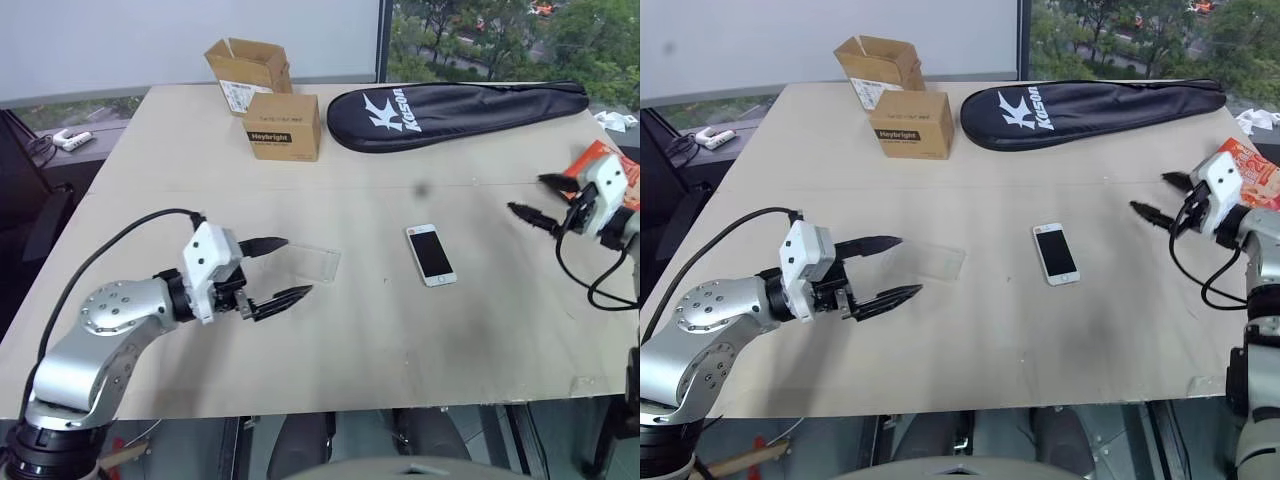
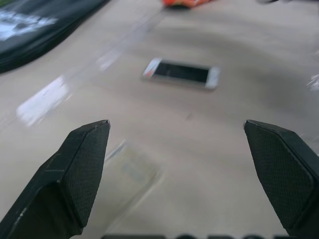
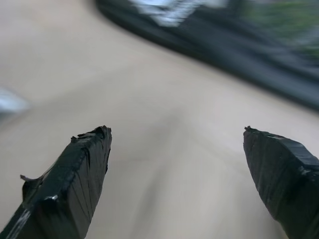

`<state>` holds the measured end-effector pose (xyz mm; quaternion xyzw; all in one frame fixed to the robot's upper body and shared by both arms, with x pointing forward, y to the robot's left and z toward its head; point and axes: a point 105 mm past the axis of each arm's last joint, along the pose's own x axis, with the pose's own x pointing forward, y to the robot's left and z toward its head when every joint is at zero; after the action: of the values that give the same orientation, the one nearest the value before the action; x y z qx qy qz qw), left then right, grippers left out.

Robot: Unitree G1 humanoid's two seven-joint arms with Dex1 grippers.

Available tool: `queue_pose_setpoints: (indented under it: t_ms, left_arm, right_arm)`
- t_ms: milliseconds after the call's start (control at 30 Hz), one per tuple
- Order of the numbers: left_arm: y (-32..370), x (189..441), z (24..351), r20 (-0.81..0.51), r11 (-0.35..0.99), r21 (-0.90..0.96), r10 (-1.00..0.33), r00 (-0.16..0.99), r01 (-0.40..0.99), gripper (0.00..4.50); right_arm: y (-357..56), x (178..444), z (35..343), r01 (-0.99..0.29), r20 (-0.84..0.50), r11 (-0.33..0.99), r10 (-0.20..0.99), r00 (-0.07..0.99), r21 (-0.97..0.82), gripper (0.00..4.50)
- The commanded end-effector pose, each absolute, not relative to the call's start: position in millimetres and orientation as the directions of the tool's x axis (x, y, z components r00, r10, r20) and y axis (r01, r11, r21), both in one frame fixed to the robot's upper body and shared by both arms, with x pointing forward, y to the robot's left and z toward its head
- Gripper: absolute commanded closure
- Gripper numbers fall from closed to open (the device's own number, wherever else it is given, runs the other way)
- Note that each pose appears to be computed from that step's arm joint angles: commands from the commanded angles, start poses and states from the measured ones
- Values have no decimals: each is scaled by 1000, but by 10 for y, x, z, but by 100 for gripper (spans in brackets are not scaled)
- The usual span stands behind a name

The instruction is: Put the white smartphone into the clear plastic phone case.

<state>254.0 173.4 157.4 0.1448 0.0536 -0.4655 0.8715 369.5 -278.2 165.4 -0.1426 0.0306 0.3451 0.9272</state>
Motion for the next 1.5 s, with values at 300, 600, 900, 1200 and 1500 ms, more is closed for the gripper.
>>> queue_pose_setpoints:
  t_ms: [300,600,900,1200,1500]
  left_arm:
    - [2153,2891,1324,-331,488,285,-758,562,825,0]
    - [2133,3111,1083,-453,301,198,-816,359,933,0]
    - [2016,3229,949,-521,175,196,-815,254,965,212]
    - [1816,3172,921,-542,53,210,-825,162,976,444]
    - [1346,2972,1035,-518,-50,231,-852,80,972,444]
  right_arm:
    - [-1870,2855,1842,-895,-42,446,894,447,-30,3]
    - [-1538,2419,1635,-942,-191,306,925,328,-139,3]
    - [-1407,2279,1687,-952,-176,271,939,295,-145,0]
    - [-1376,2268,1679,-954,-169,265,943,286,-137,0]
    - [-1448,2367,1579,-931,-235,335,902,362,-145,0]
